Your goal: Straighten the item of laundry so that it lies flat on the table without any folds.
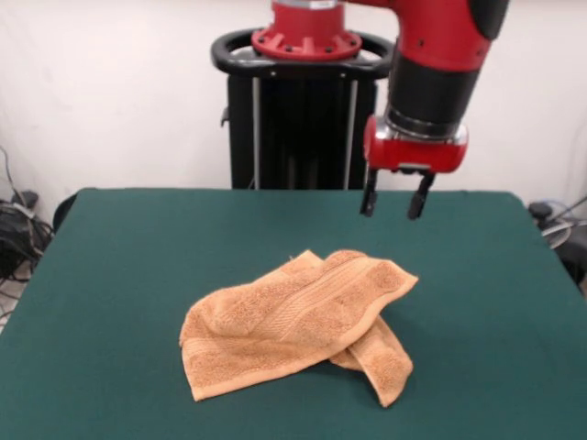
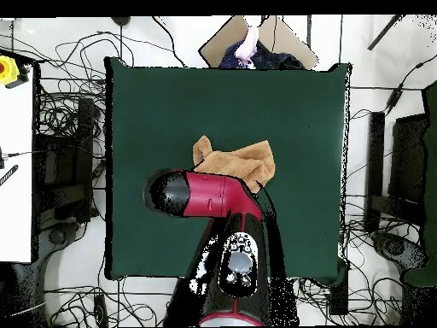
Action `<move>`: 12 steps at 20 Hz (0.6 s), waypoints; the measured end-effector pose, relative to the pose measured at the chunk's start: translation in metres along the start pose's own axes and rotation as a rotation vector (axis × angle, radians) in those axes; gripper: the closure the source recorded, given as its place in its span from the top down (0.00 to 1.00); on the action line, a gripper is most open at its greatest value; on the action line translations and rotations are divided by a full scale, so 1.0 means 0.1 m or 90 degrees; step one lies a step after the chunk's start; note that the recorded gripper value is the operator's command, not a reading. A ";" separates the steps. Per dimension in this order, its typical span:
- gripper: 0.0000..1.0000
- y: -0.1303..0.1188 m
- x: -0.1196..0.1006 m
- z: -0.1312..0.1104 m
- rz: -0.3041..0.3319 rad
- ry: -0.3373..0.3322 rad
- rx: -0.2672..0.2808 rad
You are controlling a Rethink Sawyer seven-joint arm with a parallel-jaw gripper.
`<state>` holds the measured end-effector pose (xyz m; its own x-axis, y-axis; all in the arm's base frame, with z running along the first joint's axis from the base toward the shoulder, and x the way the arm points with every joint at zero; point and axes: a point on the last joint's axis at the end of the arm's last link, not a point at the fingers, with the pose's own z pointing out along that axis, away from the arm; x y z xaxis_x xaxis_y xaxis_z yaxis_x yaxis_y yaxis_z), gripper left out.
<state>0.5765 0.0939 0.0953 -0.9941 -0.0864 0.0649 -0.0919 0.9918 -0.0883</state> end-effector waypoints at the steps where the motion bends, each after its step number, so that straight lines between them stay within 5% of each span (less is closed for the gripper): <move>1: 1.00 -0.01 0.02 0.04 0.001 0.006 0.001; 12: 1.00 0.13 0.07 0.55 0.005 0.022 0.008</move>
<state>0.5648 0.1014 0.0397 -0.9924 -0.0745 0.0982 -0.0845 0.9913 -0.1013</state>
